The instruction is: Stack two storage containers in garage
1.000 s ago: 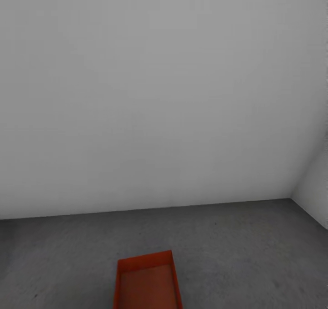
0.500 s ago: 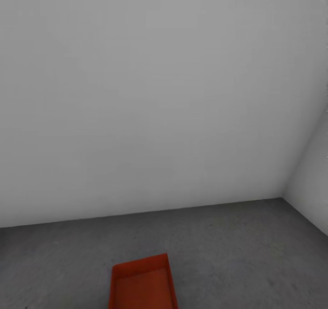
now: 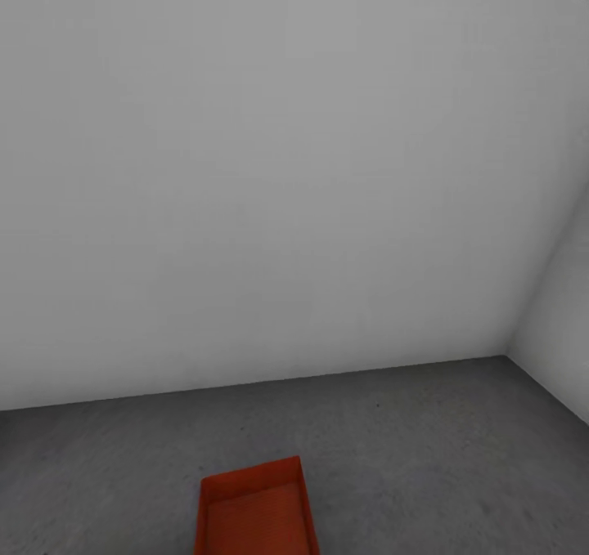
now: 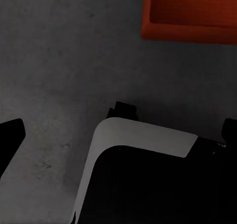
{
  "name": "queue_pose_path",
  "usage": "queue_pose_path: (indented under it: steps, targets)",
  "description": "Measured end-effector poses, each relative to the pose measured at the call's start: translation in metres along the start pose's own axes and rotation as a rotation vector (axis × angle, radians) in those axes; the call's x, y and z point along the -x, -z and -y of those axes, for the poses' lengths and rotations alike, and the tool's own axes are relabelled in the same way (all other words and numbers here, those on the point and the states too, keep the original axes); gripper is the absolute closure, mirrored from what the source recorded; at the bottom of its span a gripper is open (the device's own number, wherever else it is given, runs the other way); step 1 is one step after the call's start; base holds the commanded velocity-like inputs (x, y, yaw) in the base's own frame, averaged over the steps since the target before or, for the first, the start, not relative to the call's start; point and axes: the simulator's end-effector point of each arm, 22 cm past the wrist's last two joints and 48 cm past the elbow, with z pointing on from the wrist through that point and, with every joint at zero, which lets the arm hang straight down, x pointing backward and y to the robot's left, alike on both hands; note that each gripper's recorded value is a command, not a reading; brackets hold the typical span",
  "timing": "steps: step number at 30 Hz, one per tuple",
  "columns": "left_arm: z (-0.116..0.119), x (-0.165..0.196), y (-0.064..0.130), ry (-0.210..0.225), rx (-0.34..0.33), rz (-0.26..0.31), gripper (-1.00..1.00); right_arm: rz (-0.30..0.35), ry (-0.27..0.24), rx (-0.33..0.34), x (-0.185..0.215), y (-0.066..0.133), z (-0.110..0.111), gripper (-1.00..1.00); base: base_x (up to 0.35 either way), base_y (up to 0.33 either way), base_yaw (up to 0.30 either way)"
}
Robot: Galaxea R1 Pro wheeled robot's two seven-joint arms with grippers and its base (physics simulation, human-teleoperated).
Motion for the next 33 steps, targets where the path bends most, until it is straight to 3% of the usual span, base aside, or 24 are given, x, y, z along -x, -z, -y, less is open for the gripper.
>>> queue_pose_path:
  steps: [8,33]
  targets:
    - [0.0001,-0.0003,-0.0001,0.0,0.002,-0.001,-1.0,0.002,-0.001,-0.011,0.0004,-0.0001,0.0024,-1.0,-0.106,0.0,0.0]
    - [0.0016,0.0041,0.0009,0.002,-0.001,0.01,-1.0,0.013,-0.005,-0.015,0.0052,0.0005,0.0031,-1.0,-0.338,0.0,-0.062]
